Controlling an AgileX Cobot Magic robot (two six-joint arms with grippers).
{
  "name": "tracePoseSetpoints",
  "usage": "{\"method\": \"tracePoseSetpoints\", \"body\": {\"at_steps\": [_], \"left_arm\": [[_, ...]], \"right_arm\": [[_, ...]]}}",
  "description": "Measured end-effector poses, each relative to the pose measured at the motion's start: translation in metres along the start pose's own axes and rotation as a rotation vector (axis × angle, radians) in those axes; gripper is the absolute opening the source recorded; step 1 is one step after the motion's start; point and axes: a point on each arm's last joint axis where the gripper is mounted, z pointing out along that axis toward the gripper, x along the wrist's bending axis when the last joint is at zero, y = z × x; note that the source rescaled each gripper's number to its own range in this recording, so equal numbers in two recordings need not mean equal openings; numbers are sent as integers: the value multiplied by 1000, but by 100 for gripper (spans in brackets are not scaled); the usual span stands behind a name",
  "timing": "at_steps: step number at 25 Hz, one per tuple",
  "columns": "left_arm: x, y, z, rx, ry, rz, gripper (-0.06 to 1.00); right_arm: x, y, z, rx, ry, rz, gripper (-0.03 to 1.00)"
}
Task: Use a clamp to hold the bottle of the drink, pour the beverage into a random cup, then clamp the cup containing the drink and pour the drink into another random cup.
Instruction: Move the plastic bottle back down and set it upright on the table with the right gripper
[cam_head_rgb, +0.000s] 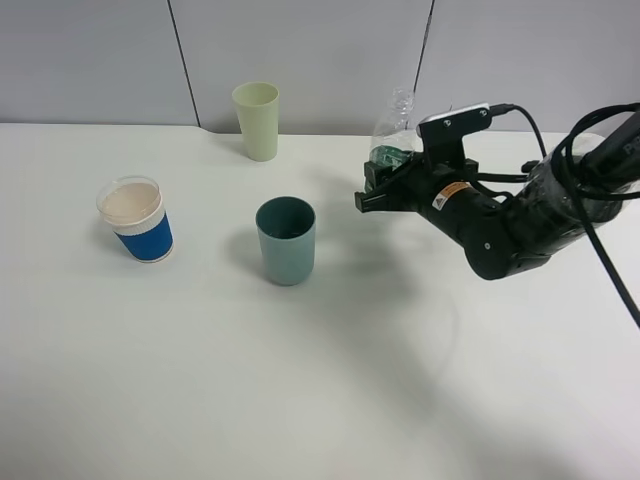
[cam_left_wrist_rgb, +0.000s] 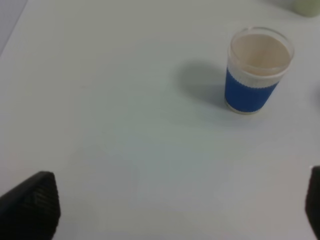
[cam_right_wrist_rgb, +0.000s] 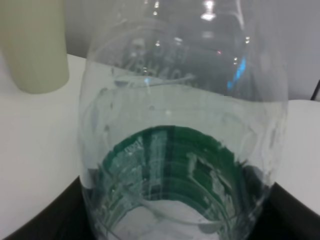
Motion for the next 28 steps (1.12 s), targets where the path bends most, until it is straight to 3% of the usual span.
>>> {"method": "tracePoseSetpoints", "body": {"at_steps": [8,10,14,16,20,28], "left_arm": [[0,0,0,0,0,0,100],[0,0,0,0,0,0,100],[0,0,0,0,1,0,100],[0,0,0,0,1,0,100],[0,0,0,0,1,0,100],[0,0,0,0,1,0,100]], "right_arm": [[-4,-17,4,12,-18,-37,0],[-4,-17,4,12,-18,-48,21],[-5,-14,4,-18,-23,-75,80],[-5,-12,3,-44,-28,-77,92],[-5,-10,3,-64,-32,-75,99],[-11,24,-5,-133,-63,-45,100]]}}
